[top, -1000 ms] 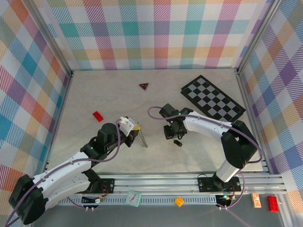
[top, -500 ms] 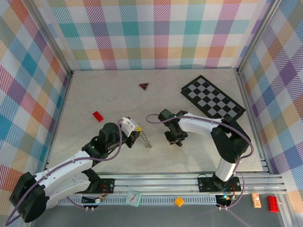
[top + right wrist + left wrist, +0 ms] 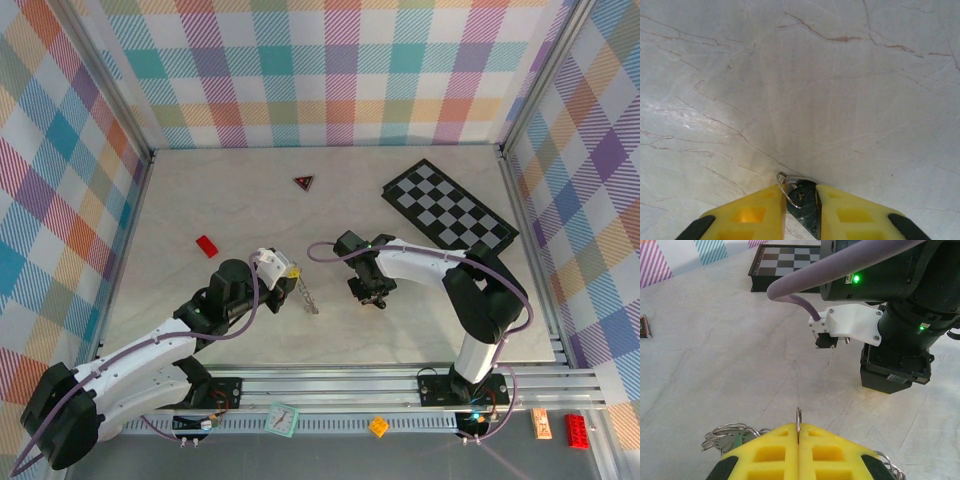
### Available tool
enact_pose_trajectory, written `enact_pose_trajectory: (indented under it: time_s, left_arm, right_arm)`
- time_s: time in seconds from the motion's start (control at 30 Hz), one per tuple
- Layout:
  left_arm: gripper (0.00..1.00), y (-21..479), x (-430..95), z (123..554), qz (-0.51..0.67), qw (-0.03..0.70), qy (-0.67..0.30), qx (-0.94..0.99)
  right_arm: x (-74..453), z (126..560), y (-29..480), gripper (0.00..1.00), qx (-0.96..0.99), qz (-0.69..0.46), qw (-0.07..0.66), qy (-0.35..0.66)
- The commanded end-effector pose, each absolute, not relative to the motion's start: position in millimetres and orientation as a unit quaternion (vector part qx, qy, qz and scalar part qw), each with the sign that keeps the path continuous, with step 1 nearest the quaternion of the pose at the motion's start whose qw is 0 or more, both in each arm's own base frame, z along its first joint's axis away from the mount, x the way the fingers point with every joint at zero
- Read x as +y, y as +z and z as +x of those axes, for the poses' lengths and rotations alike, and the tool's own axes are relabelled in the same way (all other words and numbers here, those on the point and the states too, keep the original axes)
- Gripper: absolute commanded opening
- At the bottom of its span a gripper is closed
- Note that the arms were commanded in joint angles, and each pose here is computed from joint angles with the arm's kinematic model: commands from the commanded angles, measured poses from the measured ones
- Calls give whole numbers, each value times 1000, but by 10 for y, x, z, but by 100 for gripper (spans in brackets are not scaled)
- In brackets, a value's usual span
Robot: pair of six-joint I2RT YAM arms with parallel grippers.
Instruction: Put the keys on the keyring
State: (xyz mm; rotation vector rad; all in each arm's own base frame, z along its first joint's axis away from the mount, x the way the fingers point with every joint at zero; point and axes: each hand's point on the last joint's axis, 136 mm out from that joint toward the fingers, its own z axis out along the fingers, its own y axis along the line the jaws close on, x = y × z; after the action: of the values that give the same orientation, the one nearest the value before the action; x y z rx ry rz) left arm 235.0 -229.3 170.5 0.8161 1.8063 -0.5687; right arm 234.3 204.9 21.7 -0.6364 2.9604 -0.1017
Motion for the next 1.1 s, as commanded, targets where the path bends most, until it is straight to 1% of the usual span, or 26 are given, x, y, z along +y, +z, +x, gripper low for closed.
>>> enact_pose_trajectory:
  time_s: [0.0, 0.3, 0.77, 1.07]
  left_arm:
    - [0, 1910, -2344, 2394, 335, 539, -253, 731]
    - [0, 1908, -2350, 2391, 335, 537, -255, 731]
    - [0, 1909, -2350, 2387, 336, 537, -255, 731]
    - [0, 1910, -2348, 2382, 336, 536, -255, 732]
  right_arm:
    - [2084, 2398, 236, 21, 974, -214, 60, -35]
    - [2104, 2420, 277, 21, 974, -215, 65, -32]
    - [2092, 2415, 230, 16, 974, -215, 60, -39]
    - [2094, 2419, 285, 1, 974, -214, 65, -35]
